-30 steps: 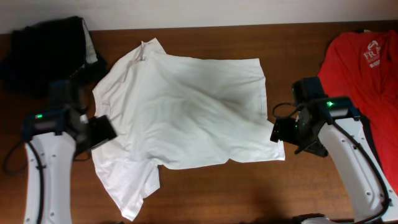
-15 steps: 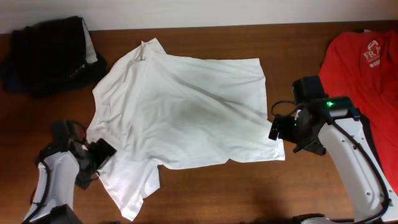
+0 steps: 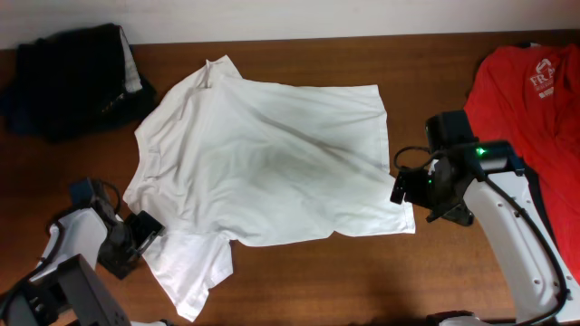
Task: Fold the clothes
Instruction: 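Move both grippers to the shirt's bottom corners and grasp the hem, then lift the bottom hem with both grippers and fold it upward toward the collar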
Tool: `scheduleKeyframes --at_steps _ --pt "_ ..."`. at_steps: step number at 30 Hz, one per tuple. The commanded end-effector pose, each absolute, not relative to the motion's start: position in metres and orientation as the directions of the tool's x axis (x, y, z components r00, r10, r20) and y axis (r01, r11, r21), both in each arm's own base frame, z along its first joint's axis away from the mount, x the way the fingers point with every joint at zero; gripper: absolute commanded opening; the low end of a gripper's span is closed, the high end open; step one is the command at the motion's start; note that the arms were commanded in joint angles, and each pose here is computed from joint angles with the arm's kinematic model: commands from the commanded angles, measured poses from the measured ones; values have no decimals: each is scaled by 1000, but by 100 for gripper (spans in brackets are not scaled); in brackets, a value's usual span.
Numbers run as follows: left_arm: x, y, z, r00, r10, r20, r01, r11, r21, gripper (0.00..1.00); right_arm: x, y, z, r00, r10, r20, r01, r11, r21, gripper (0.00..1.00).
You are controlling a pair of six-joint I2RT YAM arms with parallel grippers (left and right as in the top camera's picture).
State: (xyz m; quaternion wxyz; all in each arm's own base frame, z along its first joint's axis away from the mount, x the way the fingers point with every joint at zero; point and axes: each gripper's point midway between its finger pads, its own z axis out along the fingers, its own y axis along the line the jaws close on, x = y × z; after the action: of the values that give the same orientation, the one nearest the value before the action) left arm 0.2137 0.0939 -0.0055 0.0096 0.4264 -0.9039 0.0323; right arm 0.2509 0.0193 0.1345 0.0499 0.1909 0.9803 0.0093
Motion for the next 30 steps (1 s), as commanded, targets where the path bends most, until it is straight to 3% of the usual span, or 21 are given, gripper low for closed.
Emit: scheduleKeyframes --at_steps 1,2,4,6,9,17,20,23,27,30 --pt "201 77 -30 -652 -744 147 -757 649 -72 56 253 20 134 -920 378 -103 377 926 38 99" --pt "201 77 -30 -651 -744 146 -758 649 -73 37 254 17 134 -918 382 -109 382 924 26 99" --pt "202 77 -30 -652 -745 144 -757 649 -74 17 255 4 134 -902 413 -125 417 909 1 99" --pt "202 77 -30 -652 -745 143 -757 649 -74 7 255 -16 134 -867 483 -126 486 874 2 99" --pt "203 78 -30 -652 -745 140 -757 649 -74 4 251 -36 125 -846 529 -71 528 849 21 99" --pt "204 80 -31 -653 -746 131 -757 650 -70 4 233 7 43 -853 493 171 519 834 185 100" --pt "204 80 -31 -653 -746 132 -757 650 -70 4 225 9 19 -837 509 200 541 823 173 83" --pt "198 77 -30 -650 -744 155 -758 650 -61 4 229 9 10 -839 511 186 541 822 181 53" --pt "196 76 -30 -649 -743 165 -758 649 -57 1 229 7 9 -839 512 183 540 824 172 50" --pt "196 76 -30 -649 -743 165 -758 649 -57 1 223 7 0 -839 513 182 540 826 163 54"
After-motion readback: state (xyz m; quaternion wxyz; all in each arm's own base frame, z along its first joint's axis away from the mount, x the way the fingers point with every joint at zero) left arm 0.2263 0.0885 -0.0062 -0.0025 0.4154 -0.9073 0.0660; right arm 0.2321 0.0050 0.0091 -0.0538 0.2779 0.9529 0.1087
